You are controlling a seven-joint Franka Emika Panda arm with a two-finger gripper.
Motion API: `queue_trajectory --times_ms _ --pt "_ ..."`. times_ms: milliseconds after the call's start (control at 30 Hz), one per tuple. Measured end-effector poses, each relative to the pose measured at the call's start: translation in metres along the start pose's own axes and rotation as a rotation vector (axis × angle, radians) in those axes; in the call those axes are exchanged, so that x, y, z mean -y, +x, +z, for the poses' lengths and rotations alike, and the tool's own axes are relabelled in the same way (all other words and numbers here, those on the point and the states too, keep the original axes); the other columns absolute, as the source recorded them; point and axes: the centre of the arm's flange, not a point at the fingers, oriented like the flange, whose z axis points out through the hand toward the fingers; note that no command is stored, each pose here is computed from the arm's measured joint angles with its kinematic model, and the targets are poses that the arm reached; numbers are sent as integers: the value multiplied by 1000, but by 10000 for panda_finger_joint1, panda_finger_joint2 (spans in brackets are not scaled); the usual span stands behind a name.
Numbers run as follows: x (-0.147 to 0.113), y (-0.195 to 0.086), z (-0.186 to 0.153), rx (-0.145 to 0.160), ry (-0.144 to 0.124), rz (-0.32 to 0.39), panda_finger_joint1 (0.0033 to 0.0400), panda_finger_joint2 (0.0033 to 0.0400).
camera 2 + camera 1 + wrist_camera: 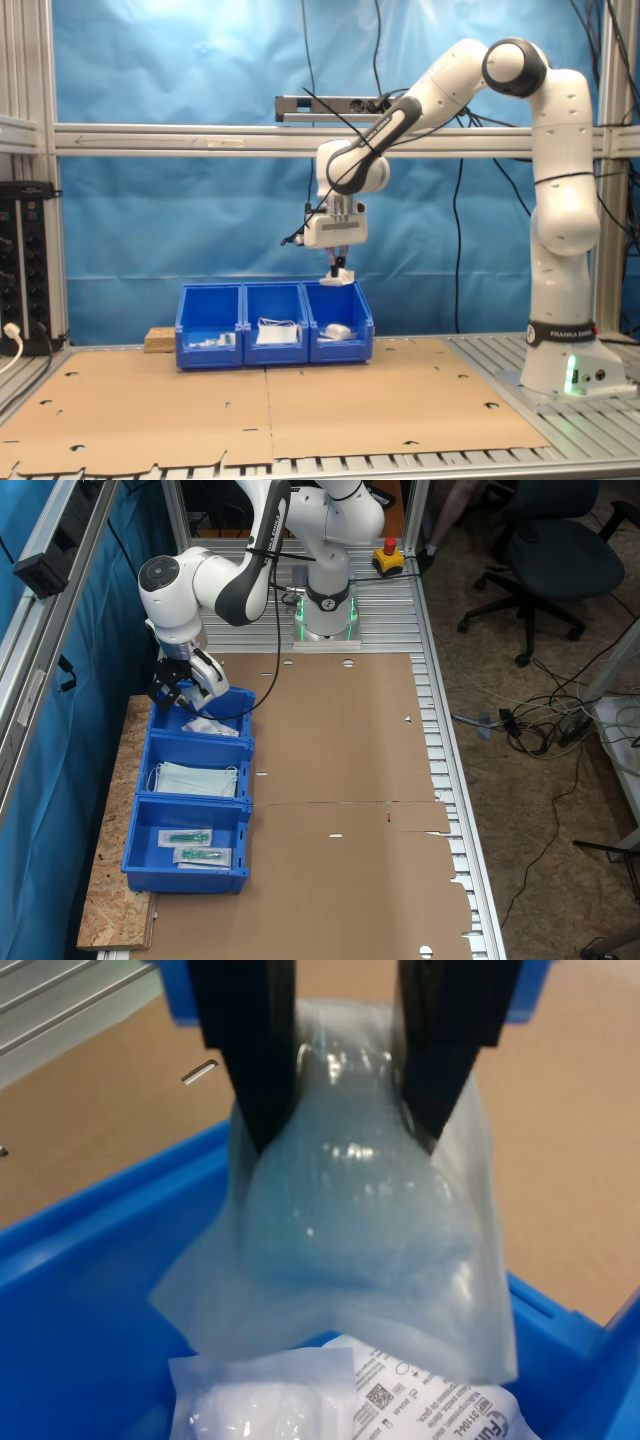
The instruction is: Pick and place sorting task of medical equipment.
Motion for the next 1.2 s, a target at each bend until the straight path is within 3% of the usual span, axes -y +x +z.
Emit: queue_trajectory --times_ms 633,667,700,733,900,933,1200 --pt "3 2 -3 -20 29 3 70 70" --pt "3 2 -3 -21 30 4 99 99" --pt "3 2 -3 -21 31 4 99 99" --pt "3 2 -3 -22 32 5 186 186" --pt "4 2 -3 -23 34 10 186 186" --pt "4 2 -3 -23 34 11 268 268" --pt "4 2 -4 -24 35 15 268 268"
